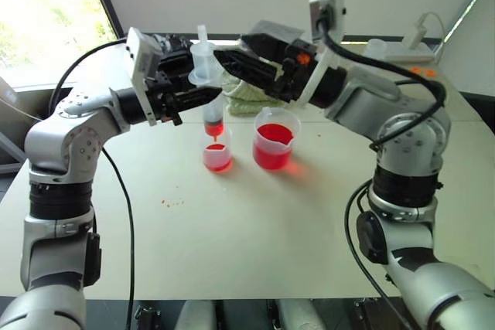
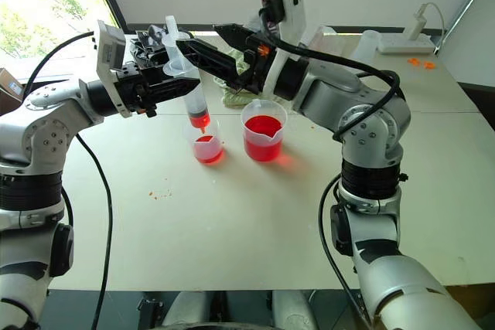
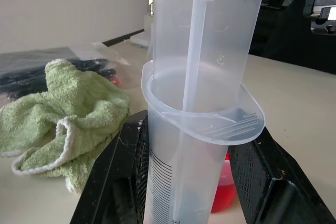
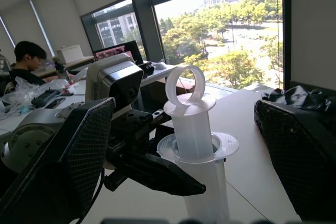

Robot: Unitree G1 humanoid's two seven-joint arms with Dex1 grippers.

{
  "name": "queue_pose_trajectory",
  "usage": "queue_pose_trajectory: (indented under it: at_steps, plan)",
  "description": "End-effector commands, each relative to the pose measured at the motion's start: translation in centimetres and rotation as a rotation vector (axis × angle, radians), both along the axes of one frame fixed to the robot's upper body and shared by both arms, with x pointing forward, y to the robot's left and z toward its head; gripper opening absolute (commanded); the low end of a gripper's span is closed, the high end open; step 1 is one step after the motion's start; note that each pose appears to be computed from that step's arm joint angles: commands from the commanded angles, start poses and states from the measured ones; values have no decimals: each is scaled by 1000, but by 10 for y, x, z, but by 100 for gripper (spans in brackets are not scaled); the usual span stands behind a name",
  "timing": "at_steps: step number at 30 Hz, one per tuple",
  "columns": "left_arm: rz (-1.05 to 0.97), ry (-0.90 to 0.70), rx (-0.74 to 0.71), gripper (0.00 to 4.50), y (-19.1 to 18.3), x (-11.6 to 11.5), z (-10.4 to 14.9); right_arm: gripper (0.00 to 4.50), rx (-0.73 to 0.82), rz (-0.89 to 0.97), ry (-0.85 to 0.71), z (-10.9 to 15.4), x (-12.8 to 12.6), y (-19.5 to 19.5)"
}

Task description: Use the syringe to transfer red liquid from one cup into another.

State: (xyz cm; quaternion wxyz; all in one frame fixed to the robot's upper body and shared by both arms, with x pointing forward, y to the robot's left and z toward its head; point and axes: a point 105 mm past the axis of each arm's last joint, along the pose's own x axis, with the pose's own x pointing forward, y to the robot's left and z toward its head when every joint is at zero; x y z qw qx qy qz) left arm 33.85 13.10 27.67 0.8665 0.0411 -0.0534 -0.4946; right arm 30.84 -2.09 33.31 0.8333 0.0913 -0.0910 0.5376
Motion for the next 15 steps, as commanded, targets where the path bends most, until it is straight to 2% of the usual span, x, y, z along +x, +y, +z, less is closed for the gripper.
queue_pose_trajectory:
  at_steps: [1, 15]
  plan:
    - [3, -46, -5, 166, 1, -2, 8, 447, -10, 43, -64, 11, -8, 7]
    - [13, -42, -1, 166, 3, -4, 6, 447, -72, 171, -67, 8, -4, 27]
